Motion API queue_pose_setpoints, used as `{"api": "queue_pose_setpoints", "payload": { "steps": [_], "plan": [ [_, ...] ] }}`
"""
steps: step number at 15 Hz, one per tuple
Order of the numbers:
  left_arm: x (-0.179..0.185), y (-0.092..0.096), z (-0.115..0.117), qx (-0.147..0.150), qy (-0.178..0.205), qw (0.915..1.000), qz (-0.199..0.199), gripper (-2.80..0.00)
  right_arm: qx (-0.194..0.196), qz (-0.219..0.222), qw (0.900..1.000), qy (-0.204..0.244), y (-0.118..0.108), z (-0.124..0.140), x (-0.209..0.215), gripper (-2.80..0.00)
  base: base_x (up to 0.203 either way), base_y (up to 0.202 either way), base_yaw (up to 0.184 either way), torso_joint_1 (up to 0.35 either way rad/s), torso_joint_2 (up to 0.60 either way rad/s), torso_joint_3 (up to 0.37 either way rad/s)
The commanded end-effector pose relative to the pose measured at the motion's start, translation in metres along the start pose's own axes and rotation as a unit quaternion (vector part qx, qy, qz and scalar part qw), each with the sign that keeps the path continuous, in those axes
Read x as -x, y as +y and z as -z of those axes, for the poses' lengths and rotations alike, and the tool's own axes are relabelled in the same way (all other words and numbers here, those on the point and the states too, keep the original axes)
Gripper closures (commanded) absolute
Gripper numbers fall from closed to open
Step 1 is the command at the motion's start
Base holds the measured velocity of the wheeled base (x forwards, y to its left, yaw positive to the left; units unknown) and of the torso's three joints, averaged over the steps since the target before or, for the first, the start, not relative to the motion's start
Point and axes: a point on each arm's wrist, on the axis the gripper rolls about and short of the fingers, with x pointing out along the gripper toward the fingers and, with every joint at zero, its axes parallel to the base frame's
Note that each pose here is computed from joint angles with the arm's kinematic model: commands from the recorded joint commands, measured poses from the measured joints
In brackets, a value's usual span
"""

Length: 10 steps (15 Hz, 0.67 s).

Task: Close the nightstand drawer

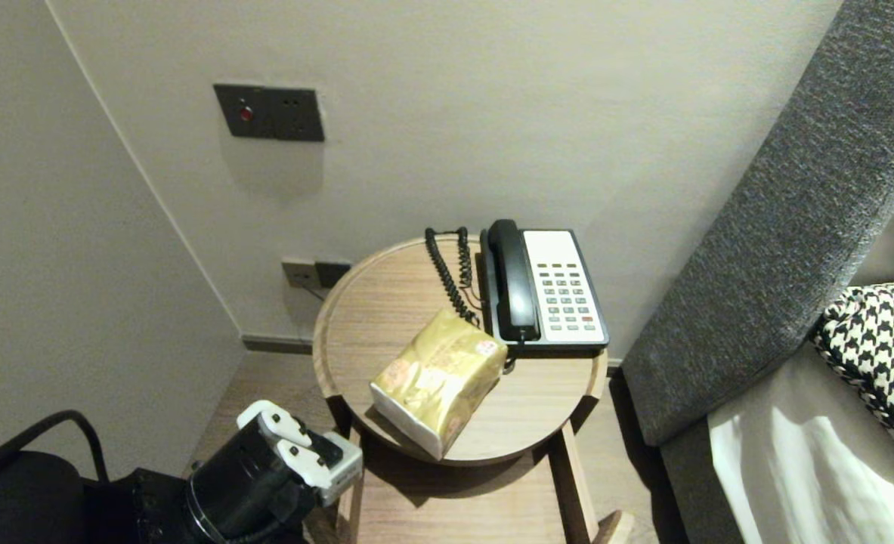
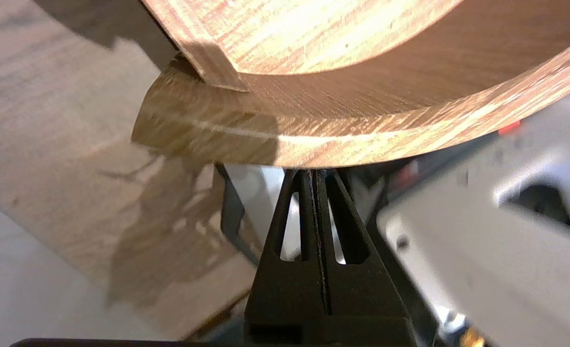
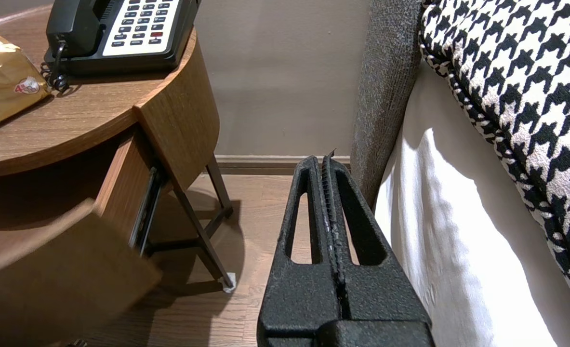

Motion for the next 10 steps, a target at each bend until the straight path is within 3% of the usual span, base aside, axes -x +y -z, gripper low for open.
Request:
{"api": "queue_pose_setpoints", "payload": {
  "steps": [1,10],
  "plan": [
    [0.002,0.008,-0.012,0.022,-0.017,0.9996,-0.008,0.00,0.001,0.001,1.000,0.020,-0.001,0.011,-0.002,0.00,0.000,0.000,0.000,0.000,0.00,0.000],
    [-0.006,0.038,-0.042,0.087,-0.042,0.9947,-0.036,0.00,0.001,0.001,1.000,0.019,-0.001,0.011,-0.002,0.00,0.000,0.000,0.000,0.000,0.00,0.000]
  ]
}}
